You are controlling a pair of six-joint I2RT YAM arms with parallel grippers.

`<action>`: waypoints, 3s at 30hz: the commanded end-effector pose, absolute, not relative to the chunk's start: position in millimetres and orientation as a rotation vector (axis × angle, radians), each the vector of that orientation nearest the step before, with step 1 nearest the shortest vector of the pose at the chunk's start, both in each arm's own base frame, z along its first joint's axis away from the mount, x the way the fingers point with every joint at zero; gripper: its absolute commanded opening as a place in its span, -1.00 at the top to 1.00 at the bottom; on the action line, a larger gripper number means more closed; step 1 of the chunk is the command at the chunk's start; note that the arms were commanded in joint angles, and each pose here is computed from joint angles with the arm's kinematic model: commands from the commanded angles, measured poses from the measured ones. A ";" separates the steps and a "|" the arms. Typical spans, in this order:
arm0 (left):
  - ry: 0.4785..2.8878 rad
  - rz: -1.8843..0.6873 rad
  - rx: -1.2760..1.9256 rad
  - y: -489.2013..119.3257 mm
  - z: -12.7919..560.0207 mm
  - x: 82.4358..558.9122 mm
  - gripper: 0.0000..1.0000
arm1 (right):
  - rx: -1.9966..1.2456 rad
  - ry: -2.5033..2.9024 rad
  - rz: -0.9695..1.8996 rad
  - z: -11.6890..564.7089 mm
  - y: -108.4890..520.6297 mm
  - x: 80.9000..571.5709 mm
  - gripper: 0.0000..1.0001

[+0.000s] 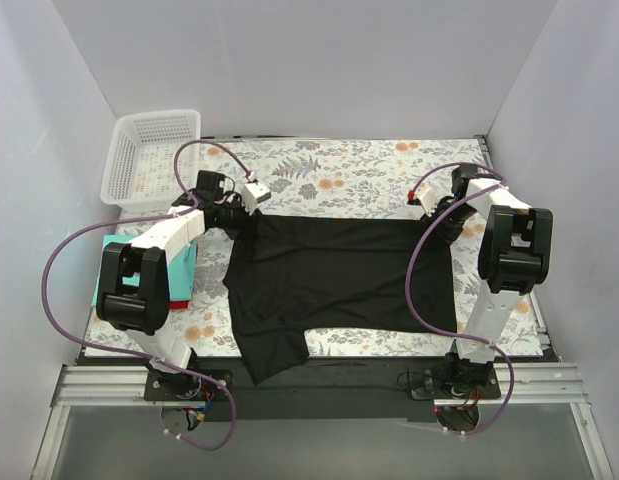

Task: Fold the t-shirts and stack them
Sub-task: Fold the tshirt

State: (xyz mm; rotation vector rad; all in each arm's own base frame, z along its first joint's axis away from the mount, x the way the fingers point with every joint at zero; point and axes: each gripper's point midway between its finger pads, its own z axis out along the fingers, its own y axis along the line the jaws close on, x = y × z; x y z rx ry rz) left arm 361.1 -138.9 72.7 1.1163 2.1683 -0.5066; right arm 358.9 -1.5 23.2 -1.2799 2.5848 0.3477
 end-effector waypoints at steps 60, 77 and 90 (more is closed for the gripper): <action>2.125 -0.575 1.280 -212.5 100.9 332.0 0.34 | -1.345 2.598 0.367 49.5 -3.5 338.7 0.50; 2.434 -0.453 0.741 -152.1 65.2 437.6 0.34 | -1.430 2.628 0.440 54.0 -4.1 319.0 0.62; 2.473 -0.429 0.464 -127.5 74.4 473.1 0.17 | -1.196 2.524 0.522 102.5 17.0 381.1 0.11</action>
